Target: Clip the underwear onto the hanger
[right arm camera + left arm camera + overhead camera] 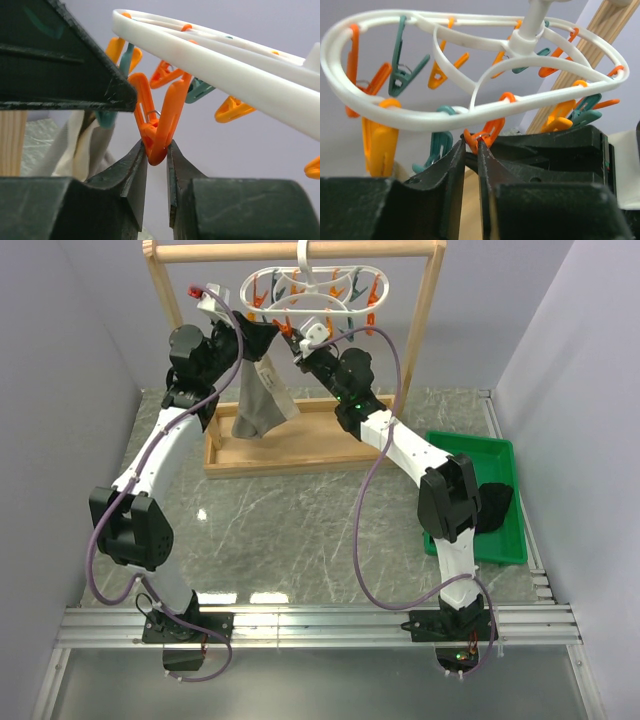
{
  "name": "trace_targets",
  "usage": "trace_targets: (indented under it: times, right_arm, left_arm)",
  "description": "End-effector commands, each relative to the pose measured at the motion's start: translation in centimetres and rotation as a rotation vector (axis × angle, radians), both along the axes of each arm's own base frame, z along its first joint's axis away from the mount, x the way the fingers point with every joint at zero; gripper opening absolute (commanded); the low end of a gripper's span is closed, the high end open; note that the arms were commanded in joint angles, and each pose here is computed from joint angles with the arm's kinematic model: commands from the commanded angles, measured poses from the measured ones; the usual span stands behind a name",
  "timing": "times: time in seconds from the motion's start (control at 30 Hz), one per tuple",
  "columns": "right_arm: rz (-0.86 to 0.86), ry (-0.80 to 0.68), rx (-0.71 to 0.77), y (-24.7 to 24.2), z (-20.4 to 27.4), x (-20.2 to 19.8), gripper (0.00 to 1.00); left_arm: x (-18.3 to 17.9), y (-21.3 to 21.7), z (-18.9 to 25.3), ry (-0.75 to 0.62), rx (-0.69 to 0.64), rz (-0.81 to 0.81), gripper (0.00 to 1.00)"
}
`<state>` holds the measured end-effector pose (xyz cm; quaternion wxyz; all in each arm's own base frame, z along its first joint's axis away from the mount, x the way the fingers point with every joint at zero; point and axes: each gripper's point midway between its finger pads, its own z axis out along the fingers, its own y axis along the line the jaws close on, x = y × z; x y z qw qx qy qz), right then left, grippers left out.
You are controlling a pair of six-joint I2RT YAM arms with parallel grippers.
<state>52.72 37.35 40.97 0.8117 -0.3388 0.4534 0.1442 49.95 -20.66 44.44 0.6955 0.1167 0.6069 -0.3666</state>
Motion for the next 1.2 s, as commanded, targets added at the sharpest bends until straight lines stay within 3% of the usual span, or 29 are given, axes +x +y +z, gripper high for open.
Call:
trace_targets:
  times: [0.0,0.13,0.27,0.57,0.83,1.17]
  right_arm:
    - [0.024,-0.073,0.048,-0.6,4.2,-2.1,0.08]
    - [0.054,-0.051,0.050,-0.5,4.0,-2.9,0.00]
    - [0.066,-0.031,0.047,-0.4,3.8,-3.3,0.00]
    - [0.041,-0.004,0.050,0.1,3.9,-3.8,0.00]
    - [0.006,-0.005,0.056,0.3,3.9,-4.2,0.00]
    - [0.004,-0.005,0.062,0.2,4.1,-4.4,0.00]
  left_arm:
    - [-2.4,0.3,2.8,-0.029,-0.016,-0.043,0.23]
    - [-3.1,0.9,3.4,-0.046,-0.039,-0.037,0.34]
    - [-3.9,1.2,4.1,-0.084,-0.058,-0.033,0.46]
    - [-4.2,0.5,5.3,-0.032,-0.078,0.090,0.58]
    - [-3.4,-0.1,4.4,0.136,-0.159,0.185,0.59]
    - [-1.6,-0.2,4.5,0.142,-0.200,0.215,0.57]
